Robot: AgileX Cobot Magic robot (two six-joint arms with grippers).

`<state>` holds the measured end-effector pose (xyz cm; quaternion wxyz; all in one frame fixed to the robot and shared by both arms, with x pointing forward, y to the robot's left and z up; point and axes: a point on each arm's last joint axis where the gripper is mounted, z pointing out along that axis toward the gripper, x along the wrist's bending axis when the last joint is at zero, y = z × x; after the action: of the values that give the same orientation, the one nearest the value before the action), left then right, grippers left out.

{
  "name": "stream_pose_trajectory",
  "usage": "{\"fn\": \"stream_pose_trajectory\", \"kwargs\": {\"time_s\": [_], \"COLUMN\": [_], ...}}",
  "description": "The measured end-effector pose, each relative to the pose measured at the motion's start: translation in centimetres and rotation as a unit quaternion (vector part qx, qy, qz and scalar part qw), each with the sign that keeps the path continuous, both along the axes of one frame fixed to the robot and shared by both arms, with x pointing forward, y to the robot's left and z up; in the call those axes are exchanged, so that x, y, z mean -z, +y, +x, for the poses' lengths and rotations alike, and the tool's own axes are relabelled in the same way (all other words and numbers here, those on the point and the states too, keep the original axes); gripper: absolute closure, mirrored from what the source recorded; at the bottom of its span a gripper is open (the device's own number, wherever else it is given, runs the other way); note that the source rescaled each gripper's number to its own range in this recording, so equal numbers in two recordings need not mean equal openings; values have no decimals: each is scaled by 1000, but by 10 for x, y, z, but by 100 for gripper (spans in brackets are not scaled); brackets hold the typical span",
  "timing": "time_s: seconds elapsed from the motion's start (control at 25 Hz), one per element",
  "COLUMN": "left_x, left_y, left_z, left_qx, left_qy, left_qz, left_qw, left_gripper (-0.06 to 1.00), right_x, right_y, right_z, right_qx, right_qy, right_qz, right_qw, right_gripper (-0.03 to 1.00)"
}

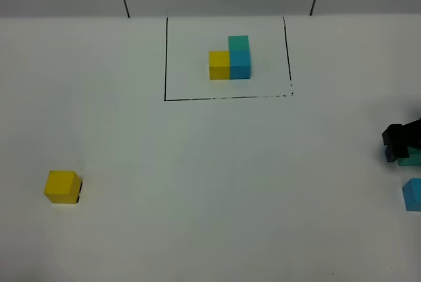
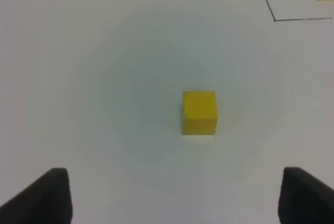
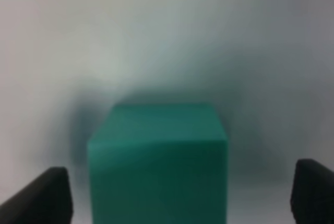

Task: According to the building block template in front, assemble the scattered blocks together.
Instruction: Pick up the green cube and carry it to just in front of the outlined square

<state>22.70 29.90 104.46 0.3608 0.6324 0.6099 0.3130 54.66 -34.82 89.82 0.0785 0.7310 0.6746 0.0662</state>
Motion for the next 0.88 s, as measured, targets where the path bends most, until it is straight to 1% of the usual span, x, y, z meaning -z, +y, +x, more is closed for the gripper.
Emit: {"fn": "stream_pose_trajectory", "kwargs": {"time_s": [0.12, 0.2, 0.28, 0.32, 0.36, 0.44, 0.48, 0.56, 0.6, 0.64, 0.68, 0.72, 0.76, 0.8, 0.84, 0.88], "left_x": [0, 0, 0, 0, 0, 0, 0, 0, 0, 0, 0, 0, 0, 0, 0, 0], "left_y": [0, 0, 0, 0, 0, 0, 0, 0, 0, 0, 0, 0, 0, 0, 0, 0], "left_z": [0, 0, 0, 0, 0, 0, 0, 0, 0, 0, 0, 0, 0, 0, 0, 0], "left_qx": [0, 0, 0, 0, 0, 0, 0, 0, 0, 0, 0, 0, 0, 0, 0, 0], "left_qy": [0, 0, 0, 0, 0, 0, 0, 0, 0, 0, 0, 0, 0, 0, 0, 0], "left_qz": [0, 0, 0, 0, 0, 0, 0, 0, 0, 0, 0, 0, 0, 0, 0, 0], "left_qw": [1000, 1000, 1000, 1000, 1000, 1000, 1000, 1000, 1000, 1000, 1000, 1000, 1000, 1000, 1000, 1000], "left_gripper": [10, 10, 10, 10, 10, 10, 10, 10, 10, 10, 10, 10, 10, 10, 10, 10], "right_x": [2, 3, 3, 3, 2, -1, -4, -15, -23, -32, -41, -49, -57, -61, -64, -67], "right_y": [-2, -2, -2, -2, -2, -2, -1, 8, 18, 31, 44, 61, 78, 96, 111, 127], "right_z": [-1, -1, -1, -1, 0, 3, 6, 13, 17, 19, 20, 19, 17, 15, 14, 12], "right_qx": [3, 3, 3, 2, 2, -1, -12, -52, -92, -141, -195, -256, -327, -395, -445, -494], "right_qy": [5, 6, 6, 6, 6, 8, 9, 3, 0, -3, -5, -1, 4, 12, 19, 26], "right_qz": [1, 1, 1, 1, 0, -1, -4, -17, -28, -43, -57, -73, -88, -100, -108, -113], "right_qw": [1000, 1000, 1000, 1000, 1000, 1000, 1000, 999, 995, 989, 979, 964, 941, 913, 889, 862], "right_gripper": [42, 56, 74, 88, 97, 96, 96, 96, 96, 96, 96, 96, 96, 96, 96, 96]}}
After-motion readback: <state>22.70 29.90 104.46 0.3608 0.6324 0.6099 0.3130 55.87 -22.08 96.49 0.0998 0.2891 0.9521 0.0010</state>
